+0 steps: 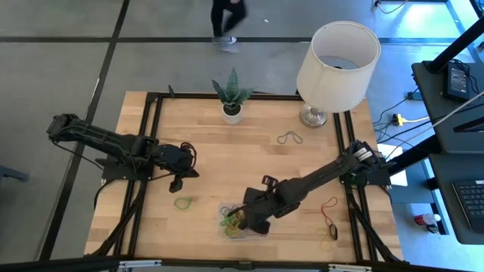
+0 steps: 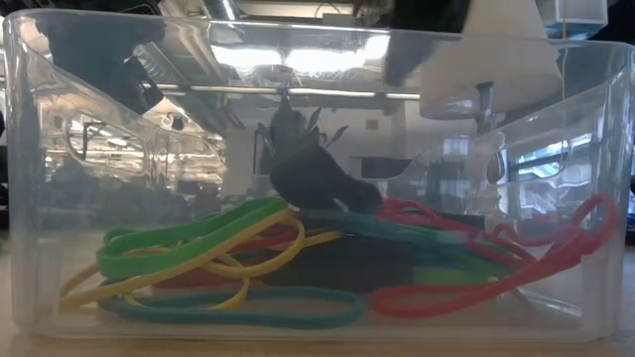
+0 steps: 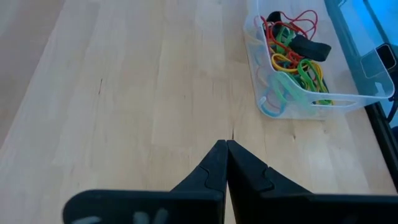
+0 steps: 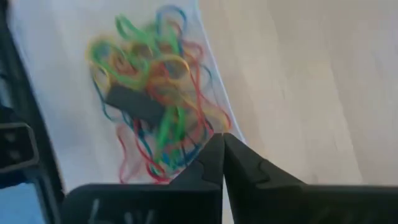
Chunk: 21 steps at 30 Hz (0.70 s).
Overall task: Pick and place rubber bands into bin
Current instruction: Put the red rubber band into the transparent bin
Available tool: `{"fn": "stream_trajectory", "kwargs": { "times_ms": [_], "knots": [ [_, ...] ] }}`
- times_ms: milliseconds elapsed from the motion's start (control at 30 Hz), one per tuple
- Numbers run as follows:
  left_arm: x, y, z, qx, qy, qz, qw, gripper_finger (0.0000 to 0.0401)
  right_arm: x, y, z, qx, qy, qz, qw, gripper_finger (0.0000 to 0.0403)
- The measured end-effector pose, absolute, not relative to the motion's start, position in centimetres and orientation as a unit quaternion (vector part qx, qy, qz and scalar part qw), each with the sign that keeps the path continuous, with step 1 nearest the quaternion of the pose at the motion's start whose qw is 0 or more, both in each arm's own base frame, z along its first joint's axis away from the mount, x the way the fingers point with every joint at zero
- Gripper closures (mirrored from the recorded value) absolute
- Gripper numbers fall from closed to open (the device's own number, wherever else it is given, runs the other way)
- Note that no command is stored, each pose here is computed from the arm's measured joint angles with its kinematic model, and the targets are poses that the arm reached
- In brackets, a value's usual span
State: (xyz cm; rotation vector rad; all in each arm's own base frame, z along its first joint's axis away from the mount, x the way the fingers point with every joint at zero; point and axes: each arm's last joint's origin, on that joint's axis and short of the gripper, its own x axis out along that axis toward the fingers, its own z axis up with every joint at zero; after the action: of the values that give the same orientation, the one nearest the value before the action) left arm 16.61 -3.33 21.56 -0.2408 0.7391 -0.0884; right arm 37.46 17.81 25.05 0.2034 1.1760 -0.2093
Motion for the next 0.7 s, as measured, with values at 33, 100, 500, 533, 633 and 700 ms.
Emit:
{"fn": "stream_trajectory", "kwargs": {
  "times_ms": [33, 100, 500, 533, 633, 700],
  "knots": [
    [16.6, -3.4, 21.6, -0.117, 0.36, -0.044, 0.924, 0.0397, 37.1, 17.9, 25.0, 0.094, 0.557, -0.101, 0.819, 0.0392],
    [16.6, -3.5, 21.7, -0.117, 0.362, -0.048, 0.924, 0.0397, 35.9, 17.8, 24.9, 0.093, 0.566, -0.106, 0.812, 0.0396],
    [17.6, -4.7, 24.4, -0.075, 0.336, -0.031, 0.938, 0.0398, 25.6, 15.4, 25.3, 0.2, 0.472, -0.104, 0.852, 0.0399],
    [17.8, -4.8, 24.5, -0.074, 0.338, -0.028, 0.938, 0.0398, 24.7, 15.1, 25.2, 0.207, 0.466, -0.105, 0.854, 0.0399],
    [18.5, -5.0, 24.6, -0.068, 0.352, -0.013, 0.933, 0.0398, 22.0, 14.4, 24.9, 0.236, 0.457, -0.106, 0.851, 0.0399],
    [19.0, -5.1, 24.5, -0.068, 0.365, -0.002, 0.929, 0.0398, 20.5, 13.9, 24.6, 0.254, 0.457, -0.108, 0.845, 0.0401]
  ]
}}
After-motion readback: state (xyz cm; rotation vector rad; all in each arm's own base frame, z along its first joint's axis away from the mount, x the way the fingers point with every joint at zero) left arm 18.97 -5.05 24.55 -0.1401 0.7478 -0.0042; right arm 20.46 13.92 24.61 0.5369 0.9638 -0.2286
